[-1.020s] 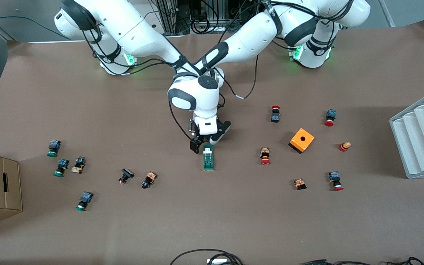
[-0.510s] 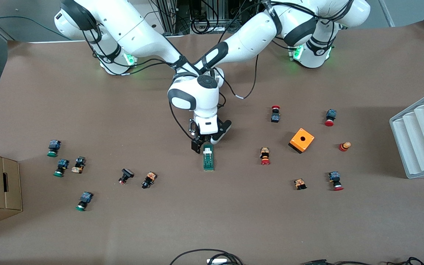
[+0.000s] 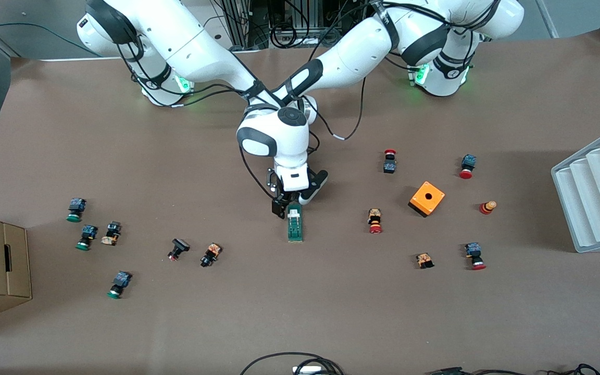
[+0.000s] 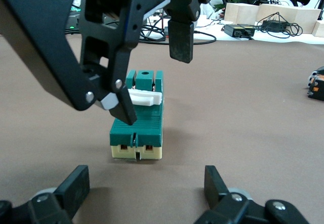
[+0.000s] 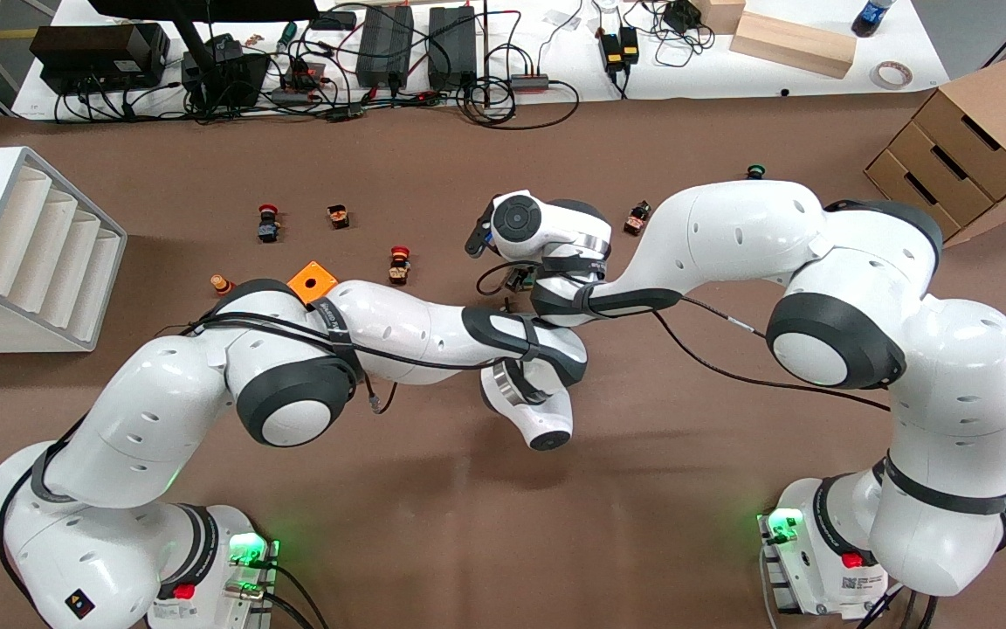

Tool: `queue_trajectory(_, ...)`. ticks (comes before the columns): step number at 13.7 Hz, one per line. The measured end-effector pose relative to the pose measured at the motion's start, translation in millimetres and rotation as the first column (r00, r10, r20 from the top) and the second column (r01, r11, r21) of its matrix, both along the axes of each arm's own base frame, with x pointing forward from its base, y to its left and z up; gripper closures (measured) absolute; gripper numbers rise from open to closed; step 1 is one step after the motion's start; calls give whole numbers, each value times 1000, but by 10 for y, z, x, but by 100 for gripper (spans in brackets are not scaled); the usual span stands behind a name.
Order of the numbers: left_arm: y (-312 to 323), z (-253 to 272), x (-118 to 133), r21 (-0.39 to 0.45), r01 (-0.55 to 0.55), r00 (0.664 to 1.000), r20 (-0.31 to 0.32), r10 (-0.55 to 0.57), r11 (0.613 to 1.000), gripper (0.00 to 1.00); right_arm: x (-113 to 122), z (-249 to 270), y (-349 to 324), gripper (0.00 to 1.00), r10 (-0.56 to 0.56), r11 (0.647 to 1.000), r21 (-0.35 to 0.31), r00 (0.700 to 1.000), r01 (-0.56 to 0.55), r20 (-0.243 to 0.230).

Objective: Close load switch with both arms

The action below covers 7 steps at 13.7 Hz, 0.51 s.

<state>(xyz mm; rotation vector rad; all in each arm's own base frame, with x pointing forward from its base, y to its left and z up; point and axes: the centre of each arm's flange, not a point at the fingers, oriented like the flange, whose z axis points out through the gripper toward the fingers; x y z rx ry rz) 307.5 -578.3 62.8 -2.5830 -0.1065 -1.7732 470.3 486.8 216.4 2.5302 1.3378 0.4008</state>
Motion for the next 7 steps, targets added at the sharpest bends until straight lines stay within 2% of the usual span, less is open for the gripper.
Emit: queue_trajectory(7, 0, 1, 1, 0, 0, 1000, 0, 0, 1000, 0, 74, 59, -9, 14, 16, 1000, 1, 1000, -16, 11)
